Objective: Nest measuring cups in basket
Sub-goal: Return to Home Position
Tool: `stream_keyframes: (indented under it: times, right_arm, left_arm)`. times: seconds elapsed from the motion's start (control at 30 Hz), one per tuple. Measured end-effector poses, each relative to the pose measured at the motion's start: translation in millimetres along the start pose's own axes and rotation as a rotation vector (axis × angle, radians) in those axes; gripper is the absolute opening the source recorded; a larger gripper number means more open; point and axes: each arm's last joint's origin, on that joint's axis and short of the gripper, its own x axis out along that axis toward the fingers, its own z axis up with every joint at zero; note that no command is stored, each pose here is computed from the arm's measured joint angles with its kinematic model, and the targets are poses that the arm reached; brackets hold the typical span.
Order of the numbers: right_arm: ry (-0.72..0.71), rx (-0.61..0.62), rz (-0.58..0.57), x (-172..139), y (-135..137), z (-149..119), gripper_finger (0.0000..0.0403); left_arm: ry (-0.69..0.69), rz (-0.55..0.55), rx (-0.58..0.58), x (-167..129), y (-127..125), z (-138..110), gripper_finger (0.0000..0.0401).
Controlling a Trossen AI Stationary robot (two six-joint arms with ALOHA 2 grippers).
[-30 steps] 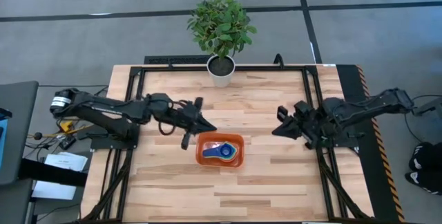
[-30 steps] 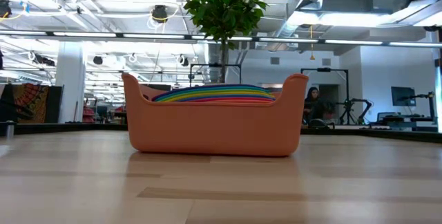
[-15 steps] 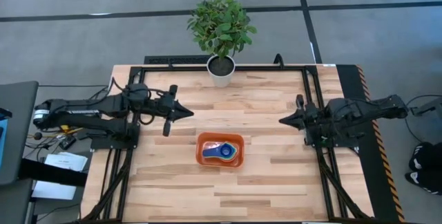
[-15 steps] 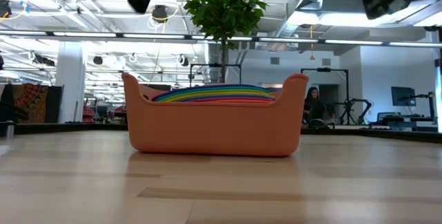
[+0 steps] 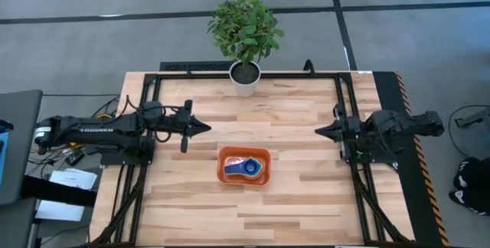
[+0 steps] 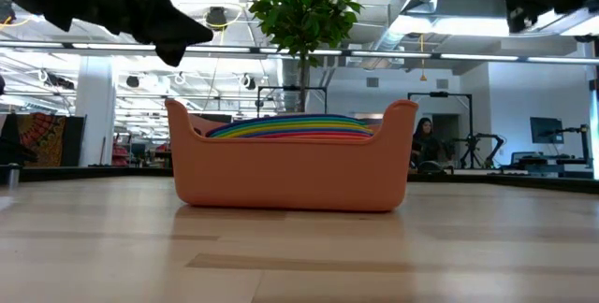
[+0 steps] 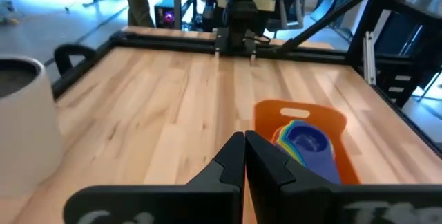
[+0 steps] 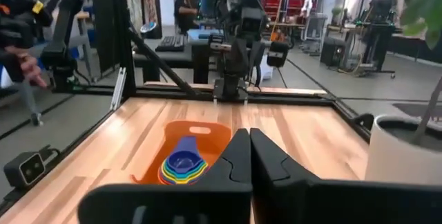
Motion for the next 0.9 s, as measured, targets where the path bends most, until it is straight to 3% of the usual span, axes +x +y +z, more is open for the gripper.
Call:
stream_keyframes:
  times: [0.13, 0.3, 0.67, 0.9]
  right_arm:
    - [-0.027, 0.079, -0.009, -2, -1, -20, 0.0004]
    - [-0.017, 0.114, -0.004, -2, 0, -33, 0.0006]
    - [-0.117, 0.147, 0.050, 8, 4, -50, 0.0012]
    - [-0.155, 0.248, 0.091, 13, 7, -65, 0.0012]
  left_arm:
    - [-0.030, 0.015, 0.042, -6, 2, -2, 0.0000]
    - [-0.025, 0.087, 0.001, -11, 10, -21, 0.0000]
    - [-0.118, -0.040, -0.017, -22, 4, -28, 0.0000]
    - [-0.126, -0.038, -0.045, -43, -2, -25, 0.0000]
